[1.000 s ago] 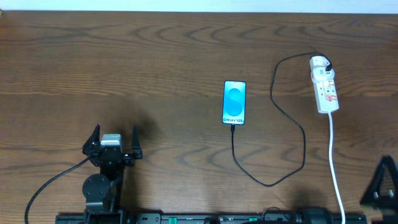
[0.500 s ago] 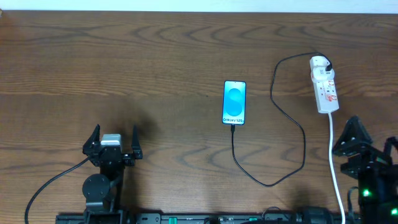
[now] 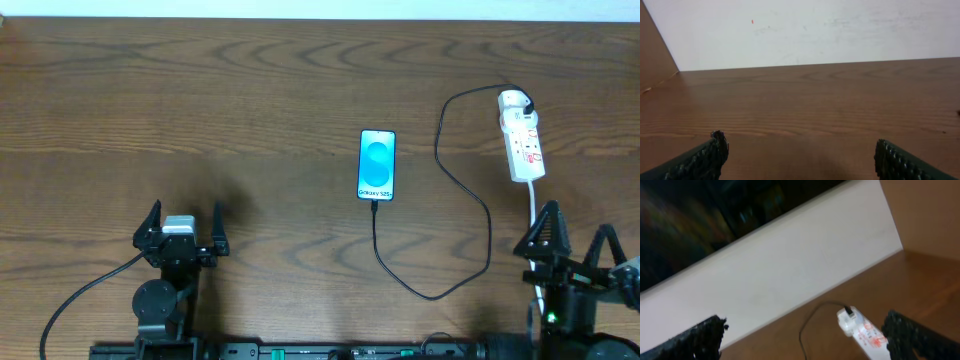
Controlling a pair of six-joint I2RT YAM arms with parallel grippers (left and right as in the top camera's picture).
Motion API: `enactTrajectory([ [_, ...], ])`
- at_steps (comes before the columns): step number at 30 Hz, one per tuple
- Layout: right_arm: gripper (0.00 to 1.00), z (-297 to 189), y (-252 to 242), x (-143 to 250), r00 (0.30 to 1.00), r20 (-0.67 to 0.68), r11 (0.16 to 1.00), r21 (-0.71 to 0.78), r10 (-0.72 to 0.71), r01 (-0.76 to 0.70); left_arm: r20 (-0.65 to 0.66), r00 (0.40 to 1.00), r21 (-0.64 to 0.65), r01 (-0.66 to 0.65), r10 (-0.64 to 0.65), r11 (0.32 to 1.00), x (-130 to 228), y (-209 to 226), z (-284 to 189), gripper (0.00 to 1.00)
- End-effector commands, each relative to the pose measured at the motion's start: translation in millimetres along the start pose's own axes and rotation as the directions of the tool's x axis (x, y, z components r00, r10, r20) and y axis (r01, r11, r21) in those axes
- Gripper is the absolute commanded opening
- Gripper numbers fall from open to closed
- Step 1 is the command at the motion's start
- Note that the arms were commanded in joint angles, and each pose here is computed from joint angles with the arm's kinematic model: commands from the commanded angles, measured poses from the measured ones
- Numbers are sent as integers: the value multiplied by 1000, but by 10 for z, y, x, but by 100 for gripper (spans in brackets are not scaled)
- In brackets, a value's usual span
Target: Plug charger to phone and switch on socket
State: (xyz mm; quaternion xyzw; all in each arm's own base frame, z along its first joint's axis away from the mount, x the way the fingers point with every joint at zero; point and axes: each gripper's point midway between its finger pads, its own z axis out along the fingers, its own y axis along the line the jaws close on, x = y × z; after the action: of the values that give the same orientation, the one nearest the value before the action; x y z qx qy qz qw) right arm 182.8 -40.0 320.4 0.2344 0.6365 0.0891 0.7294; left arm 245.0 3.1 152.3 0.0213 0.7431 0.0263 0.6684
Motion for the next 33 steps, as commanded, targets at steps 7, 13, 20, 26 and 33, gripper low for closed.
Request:
enactTrajectory([
  [7, 99, 275, -155, 487, 999, 41, 999, -42, -29, 30, -46, 999, 12, -12, 12, 1000, 148, -22, 6, 95],
  [13, 99, 390, -126, 787, 988, 53, 978, -143, -144, 150, -46, 999, 12, -12, 12, 1000, 148, -22, 6, 95],
  [20, 99, 461, -343, 1110, 979, 4, 973, -104, -205, 205, -46, 999, 13, -12, 12, 1000, 148, -22, 6, 95],
  [26, 99, 471, -381, 1300, 945, -30, 939, -126, -326, 320, -46, 999, 12, -12, 12, 1000, 148, -22, 6, 95],
  [33, 99, 451, -478, 1540, 917, -129, 923, -131, -378, 362, -46, 999, 12, -12, 12, 1000, 148, -22, 6, 95],
])
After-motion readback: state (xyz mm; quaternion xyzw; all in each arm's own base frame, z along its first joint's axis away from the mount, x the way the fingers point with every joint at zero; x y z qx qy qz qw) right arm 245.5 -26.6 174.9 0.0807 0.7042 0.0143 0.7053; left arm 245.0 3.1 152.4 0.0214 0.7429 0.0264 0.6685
